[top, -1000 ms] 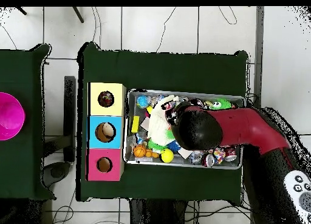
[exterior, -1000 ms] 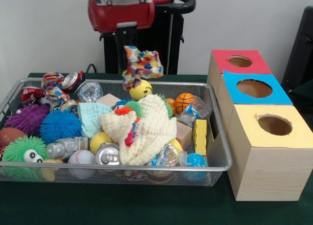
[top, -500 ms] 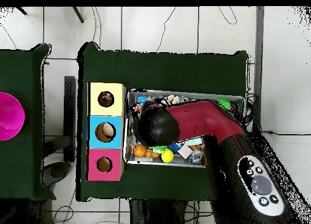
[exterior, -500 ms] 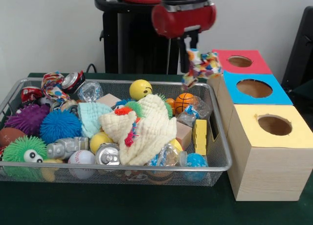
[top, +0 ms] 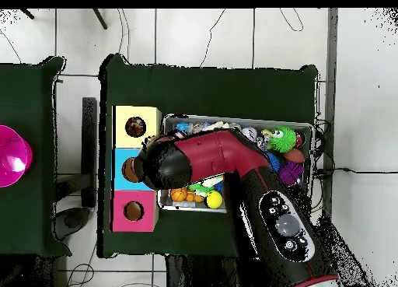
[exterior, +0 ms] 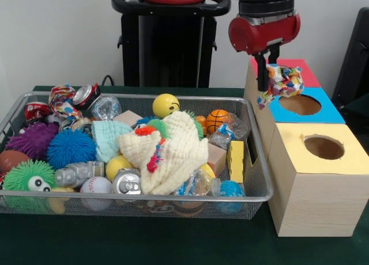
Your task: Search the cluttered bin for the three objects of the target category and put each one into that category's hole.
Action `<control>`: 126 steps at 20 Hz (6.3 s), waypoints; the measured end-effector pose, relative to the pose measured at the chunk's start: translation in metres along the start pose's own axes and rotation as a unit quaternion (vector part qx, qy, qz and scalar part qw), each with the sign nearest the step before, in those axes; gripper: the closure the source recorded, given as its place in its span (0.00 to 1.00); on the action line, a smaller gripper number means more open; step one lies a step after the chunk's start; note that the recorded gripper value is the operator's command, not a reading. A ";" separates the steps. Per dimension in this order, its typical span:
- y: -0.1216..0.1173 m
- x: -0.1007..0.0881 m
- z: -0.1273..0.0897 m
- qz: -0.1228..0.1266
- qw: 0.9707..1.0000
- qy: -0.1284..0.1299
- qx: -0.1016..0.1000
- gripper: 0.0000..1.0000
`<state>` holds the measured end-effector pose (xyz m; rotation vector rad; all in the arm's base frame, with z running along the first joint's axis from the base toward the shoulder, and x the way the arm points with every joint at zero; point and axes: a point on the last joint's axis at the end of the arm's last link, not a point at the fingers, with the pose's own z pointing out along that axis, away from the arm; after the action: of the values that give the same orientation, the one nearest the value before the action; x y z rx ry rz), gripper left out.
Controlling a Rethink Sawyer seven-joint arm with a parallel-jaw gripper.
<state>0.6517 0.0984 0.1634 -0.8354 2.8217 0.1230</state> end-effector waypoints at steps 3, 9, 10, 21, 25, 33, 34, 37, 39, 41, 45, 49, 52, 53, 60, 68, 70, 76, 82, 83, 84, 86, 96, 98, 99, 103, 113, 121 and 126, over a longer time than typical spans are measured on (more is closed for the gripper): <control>0.001 -0.001 0.003 0.007 1.000 -0.005 0.002 1.00; -0.002 0.002 0.009 0.024 1.000 -0.005 0.004 1.00; -0.002 0.001 0.009 0.026 1.000 -0.004 0.004 1.00; 0.015 -0.018 0.038 0.045 0.999 -0.021 0.003 1.00; 0.030 -0.028 0.050 0.054 0.998 -0.035 0.003 1.00; 0.064 -0.044 0.070 0.078 0.996 -0.041 -0.003 1.00; 0.066 -0.047 0.071 0.080 0.996 -0.043 -0.003 1.00; 0.070 -0.053 0.075 0.087 0.995 -0.046 -0.004 1.00; 0.071 -0.058 0.079 0.090 0.995 -0.050 0.000 1.00; 0.071 -0.061 0.082 0.090 0.995 -0.053 0.005 1.00; 0.068 -0.070 0.086 0.085 0.994 -0.067 0.023 1.00; 0.061 -0.077 0.089 0.080 0.992 -0.083 0.046 1.00; 0.053 -0.080 0.088 0.076 0.991 -0.084 0.066 1.00; 0.052 -0.079 0.088 0.075 0.991 -0.083 0.070 1.00; 0.039 -0.070 0.088 0.069 0.990 -0.071 0.101 1.00; 0.030 -0.061 0.089 0.064 0.989 -0.054 0.124 1.00; 0.028 -0.060 0.090 0.066 0.989 -0.052 0.124 1.00; 0.021 -0.059 0.090 0.079 0.989 -0.046 0.119 1.00; 0.013 -0.056 0.088 0.101 0.988 -0.035 0.110 1.00; 0.011 -0.055 0.087 0.110 0.988 -0.031 0.105 1.00; 0.011 -0.055 0.087 0.114 0.988 -0.030 0.103 1.00; 0.010 -0.055 0.087 0.118 0.987 -0.029 0.101 1.00; 0.006 -0.057 0.087 0.148 0.985 -0.028 0.081 1.00; 0.007 -0.057 0.087 0.150 0.985 -0.028 0.079 1.00; 0.007 -0.057 0.087 0.151 0.985 -0.028 0.078 1.00; 0.010 -0.058 0.087 0.156 0.985 -0.029 0.074 1.00; 0.030 -0.064 0.089 0.158 0.985 -0.027 0.063 1.00; 0.054 -0.056 0.096 0.153 0.987 -0.006 0.056 1.00; 0.067 -0.051 0.098 0.140 0.988 0.010 0.067 1.00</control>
<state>0.6734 0.1947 0.0799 -0.4122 2.9109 -0.0355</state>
